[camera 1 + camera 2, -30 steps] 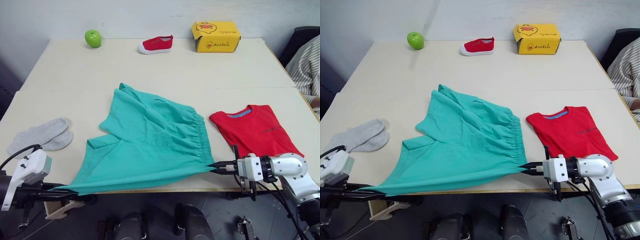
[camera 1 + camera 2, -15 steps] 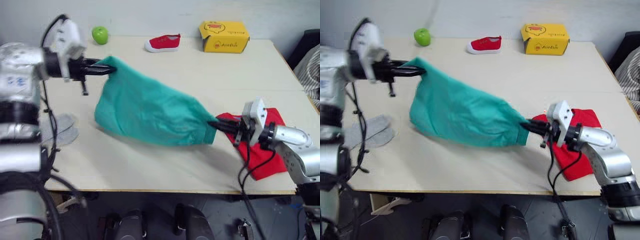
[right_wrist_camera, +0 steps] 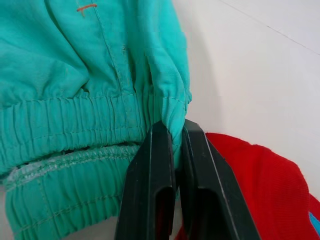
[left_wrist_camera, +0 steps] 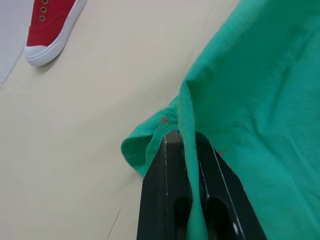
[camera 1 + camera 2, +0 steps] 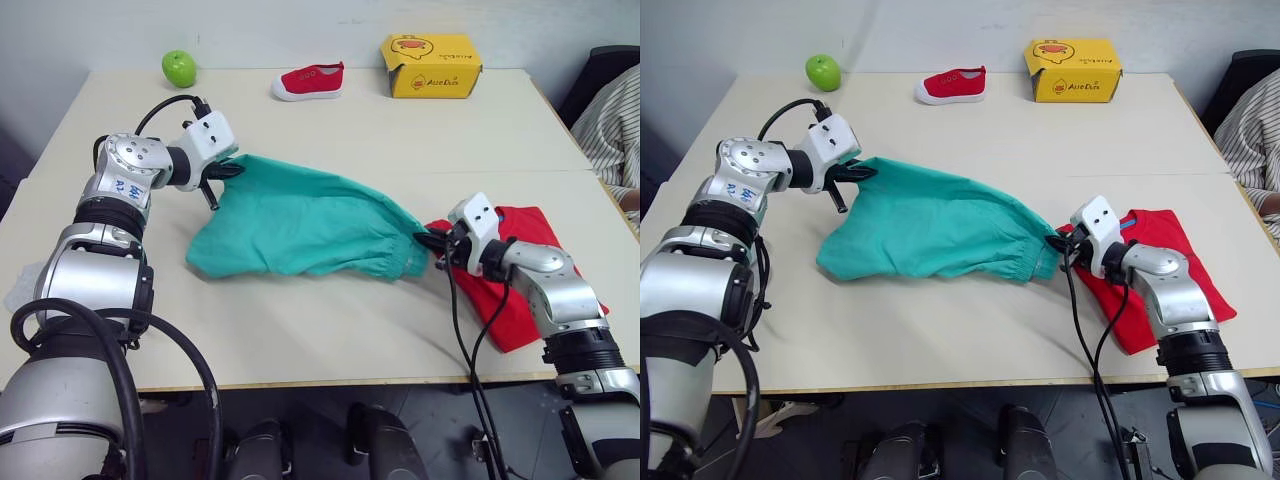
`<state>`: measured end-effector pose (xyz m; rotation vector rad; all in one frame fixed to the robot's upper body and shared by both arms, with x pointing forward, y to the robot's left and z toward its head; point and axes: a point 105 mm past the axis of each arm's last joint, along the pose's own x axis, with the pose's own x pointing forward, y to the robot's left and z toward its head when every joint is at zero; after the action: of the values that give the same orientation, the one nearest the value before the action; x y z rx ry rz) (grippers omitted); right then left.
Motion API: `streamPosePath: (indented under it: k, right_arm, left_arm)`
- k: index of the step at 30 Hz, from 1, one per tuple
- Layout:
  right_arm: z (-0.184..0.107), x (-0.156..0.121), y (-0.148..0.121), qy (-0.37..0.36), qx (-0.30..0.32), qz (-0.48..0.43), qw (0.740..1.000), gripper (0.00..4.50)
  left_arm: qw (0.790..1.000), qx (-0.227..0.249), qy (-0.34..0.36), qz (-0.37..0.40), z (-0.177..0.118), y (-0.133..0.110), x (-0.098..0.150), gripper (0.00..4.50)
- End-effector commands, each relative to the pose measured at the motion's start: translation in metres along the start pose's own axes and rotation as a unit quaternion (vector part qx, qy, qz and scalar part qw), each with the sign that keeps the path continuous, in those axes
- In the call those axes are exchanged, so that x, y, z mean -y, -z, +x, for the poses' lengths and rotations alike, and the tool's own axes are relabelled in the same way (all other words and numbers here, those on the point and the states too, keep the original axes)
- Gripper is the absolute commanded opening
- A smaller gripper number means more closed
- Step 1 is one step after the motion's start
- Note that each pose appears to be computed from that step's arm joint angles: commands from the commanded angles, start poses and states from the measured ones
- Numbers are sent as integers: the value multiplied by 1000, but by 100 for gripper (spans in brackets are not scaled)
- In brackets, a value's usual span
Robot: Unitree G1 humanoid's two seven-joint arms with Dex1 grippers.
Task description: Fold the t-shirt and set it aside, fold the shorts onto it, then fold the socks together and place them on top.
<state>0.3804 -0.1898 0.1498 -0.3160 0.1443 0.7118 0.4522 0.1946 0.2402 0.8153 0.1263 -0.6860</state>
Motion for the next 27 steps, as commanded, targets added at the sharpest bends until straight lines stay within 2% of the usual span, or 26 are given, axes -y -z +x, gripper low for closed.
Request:
streamPosePath:
  k: [1, 3, 9, 11, 14, 17, 19, 20, 23, 27]
  right_arm:
    - [-10, 17, -20, 33, 31, -20, 999, 113]
    - [-13, 22, -24, 45, 41, -26, 998, 181]
    - [-29, 31, -48, 66, 104, -89, 988, 401]
    - [-35, 18, -57, 30, 127, -114, 985, 450]
    - [-42, -28, -59, -75, 144, -150, 975, 450]
    - [-44, -69, -49, -149, 137, -156, 967, 450]
    - [-41, -89, -40, -173, 123, -163, 963, 450]
    - [-37, -98, -37, -172, 123, -170, 963, 450]
    - [-22, -107, -27, -132, 117, -206, 962, 450]
    - [-3, -98, -5, -68, 70, -256, 962, 450]
  left_arm:
    - [998, -2, -54, -25, -8, 5, -16, 20]
    - [996, 6, -75, -39, -11, 6, -21, 66]
    - [983, 72, -153, -67, -29, 0, -42, 258]
    - [978, 124, -150, -71, -39, -9, -46, 320]
    - [972, 202, -107, -56, -59, -19, -41, 320]
    - [974, 226, 4, 23, -71, -14, -9, 374]
    - [969, 232, 74, 50, -76, -4, 14, 431]
    - [963, 239, 107, 58, -78, 1, 28, 449]
    - [953, 224, 183, 86, -77, 21, 70, 449]
    - [956, 213, 191, 67, -67, 34, 99, 449]
